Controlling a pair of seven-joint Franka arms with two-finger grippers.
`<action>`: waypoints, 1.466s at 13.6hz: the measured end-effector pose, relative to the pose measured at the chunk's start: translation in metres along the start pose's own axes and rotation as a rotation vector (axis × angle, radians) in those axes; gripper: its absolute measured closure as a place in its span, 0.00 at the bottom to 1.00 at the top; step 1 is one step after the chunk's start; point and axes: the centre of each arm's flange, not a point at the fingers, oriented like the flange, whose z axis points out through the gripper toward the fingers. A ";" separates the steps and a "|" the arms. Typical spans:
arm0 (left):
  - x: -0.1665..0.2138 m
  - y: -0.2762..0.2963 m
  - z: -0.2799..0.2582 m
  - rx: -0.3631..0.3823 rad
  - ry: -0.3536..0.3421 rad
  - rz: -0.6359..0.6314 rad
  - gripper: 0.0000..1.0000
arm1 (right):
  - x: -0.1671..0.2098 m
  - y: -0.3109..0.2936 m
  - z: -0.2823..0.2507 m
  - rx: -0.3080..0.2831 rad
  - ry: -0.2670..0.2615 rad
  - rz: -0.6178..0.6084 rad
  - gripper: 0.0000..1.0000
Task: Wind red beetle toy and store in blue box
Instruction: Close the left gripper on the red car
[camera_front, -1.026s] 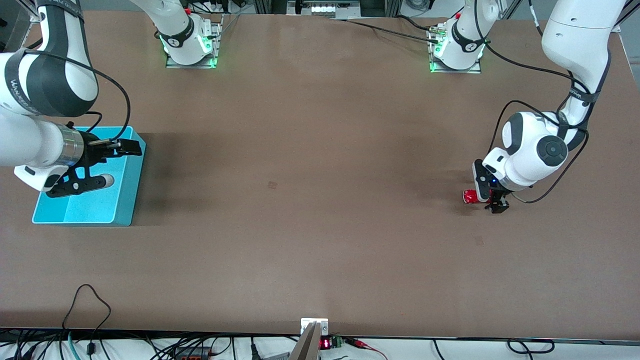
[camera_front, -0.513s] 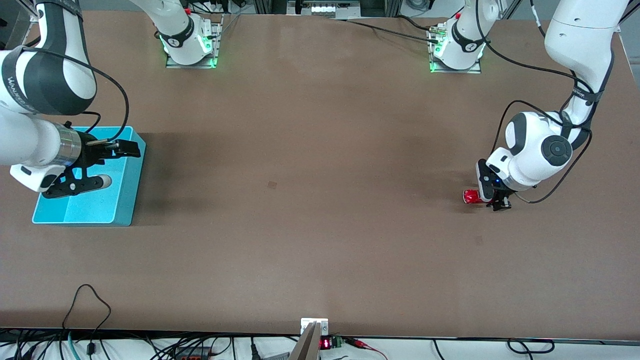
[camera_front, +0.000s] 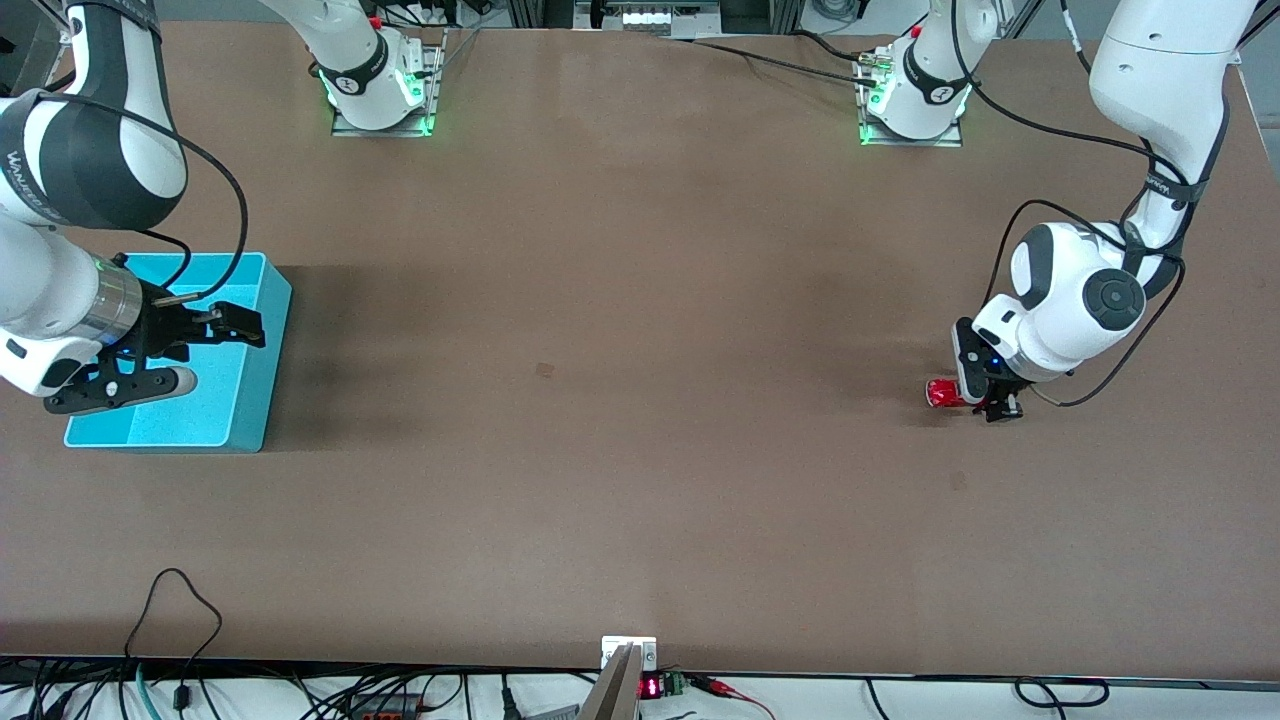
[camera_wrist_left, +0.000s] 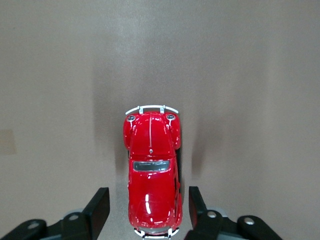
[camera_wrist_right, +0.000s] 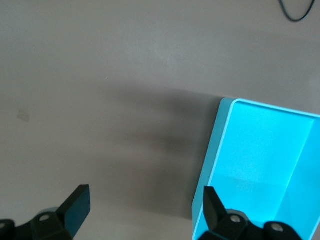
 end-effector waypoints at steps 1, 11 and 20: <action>0.000 0.000 0.000 0.000 0.000 0.000 0.29 | 0.001 0.001 -0.001 -0.010 0.009 -0.001 0.00; 0.000 0.001 0.000 -0.002 0.000 0.001 0.57 | 0.006 -0.020 0.002 -0.021 0.010 -0.037 0.00; 0.001 0.002 0.001 -0.003 0.000 0.005 0.57 | 0.006 -0.024 0.002 -0.024 0.010 -0.043 0.00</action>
